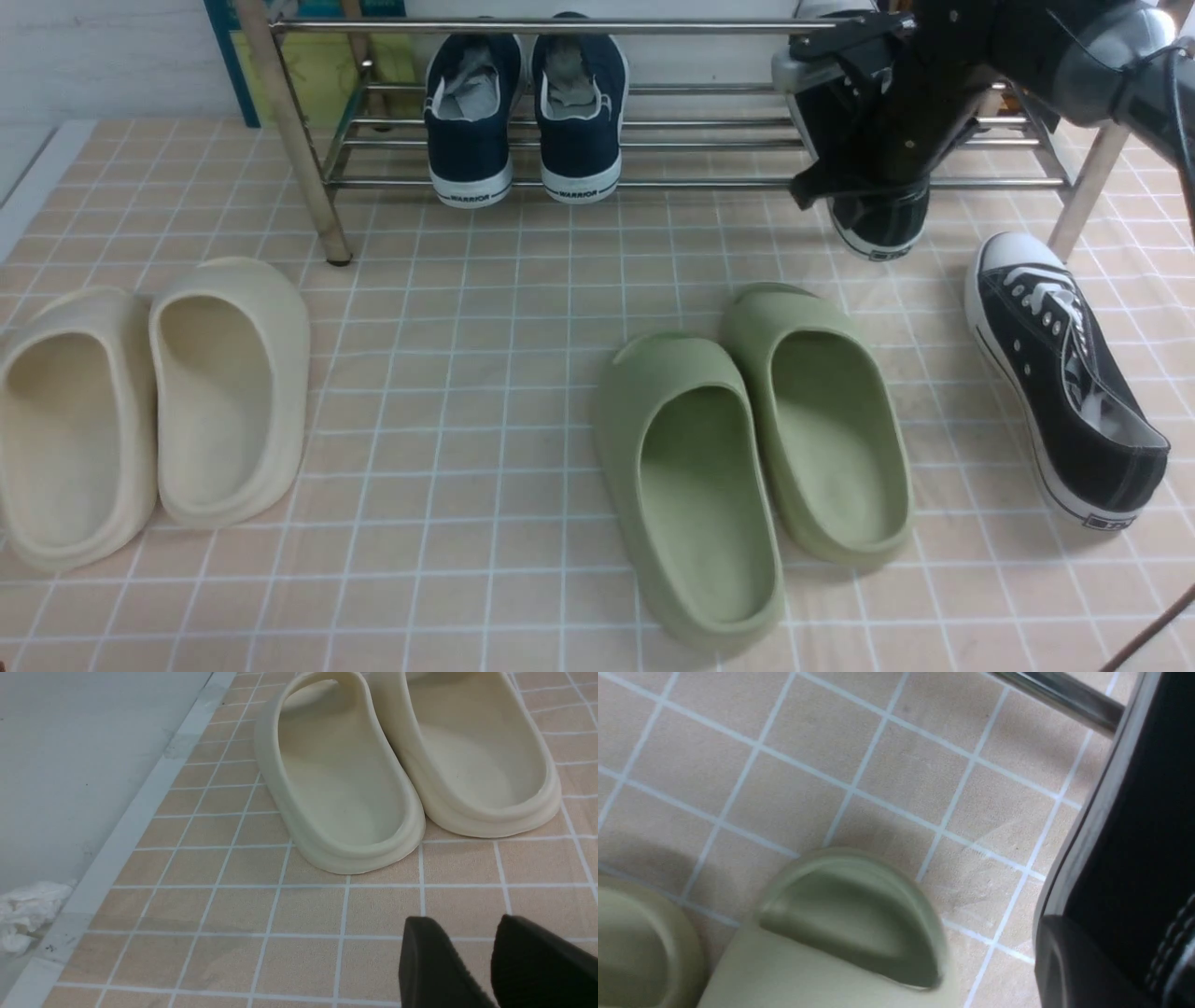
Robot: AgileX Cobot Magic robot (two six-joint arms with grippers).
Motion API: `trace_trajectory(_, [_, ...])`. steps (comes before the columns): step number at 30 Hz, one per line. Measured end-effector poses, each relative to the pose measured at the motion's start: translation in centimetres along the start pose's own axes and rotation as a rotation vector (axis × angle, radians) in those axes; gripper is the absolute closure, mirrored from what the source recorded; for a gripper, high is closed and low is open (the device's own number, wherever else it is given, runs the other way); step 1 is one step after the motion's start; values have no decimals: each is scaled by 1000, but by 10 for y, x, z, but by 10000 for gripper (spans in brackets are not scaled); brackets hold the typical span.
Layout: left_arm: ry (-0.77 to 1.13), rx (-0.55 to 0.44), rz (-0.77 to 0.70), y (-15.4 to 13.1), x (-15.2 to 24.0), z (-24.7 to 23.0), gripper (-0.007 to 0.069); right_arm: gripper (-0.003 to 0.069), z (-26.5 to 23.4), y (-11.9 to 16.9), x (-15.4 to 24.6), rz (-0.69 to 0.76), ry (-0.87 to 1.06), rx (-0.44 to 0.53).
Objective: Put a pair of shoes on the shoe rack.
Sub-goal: Use the right arm to put a shoe into the shoe rack
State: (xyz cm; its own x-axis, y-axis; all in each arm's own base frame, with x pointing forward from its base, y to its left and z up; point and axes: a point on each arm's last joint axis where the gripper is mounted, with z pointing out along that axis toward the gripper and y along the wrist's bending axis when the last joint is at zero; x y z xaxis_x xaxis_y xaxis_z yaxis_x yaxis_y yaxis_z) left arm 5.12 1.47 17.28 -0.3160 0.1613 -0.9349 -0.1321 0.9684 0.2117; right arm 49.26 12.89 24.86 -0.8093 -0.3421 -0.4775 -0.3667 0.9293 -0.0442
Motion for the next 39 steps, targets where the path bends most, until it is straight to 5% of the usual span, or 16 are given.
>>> trace_trajectory(5, [0,0,0,0,0,0,389,589,9,-2,0,4,-9,3])
trace_trajectory(14, [0,0,0,0,0,0,389,288,-19,-3,-11,-5,-54,18])
trace_trajectory(19, [0,0,0,0,0,0,389,244,-64,-3,-14,-8,-27,15])
trace_trajectory(26, [0,0,0,0,0,0,389,337,-100,-1,-5,-8,-31,15])
trace_trajectory(29, [0,0,0,0,0,0,389,458,-105,3,23,-8,65,2])
trace_trajectory(35, [0,0,0,0,0,0,389,641,-68,6,67,-49,242,-7])
trace_trajectory(39, [0,0,0,0,0,0,389,677,-44,3,67,-66,196,26])
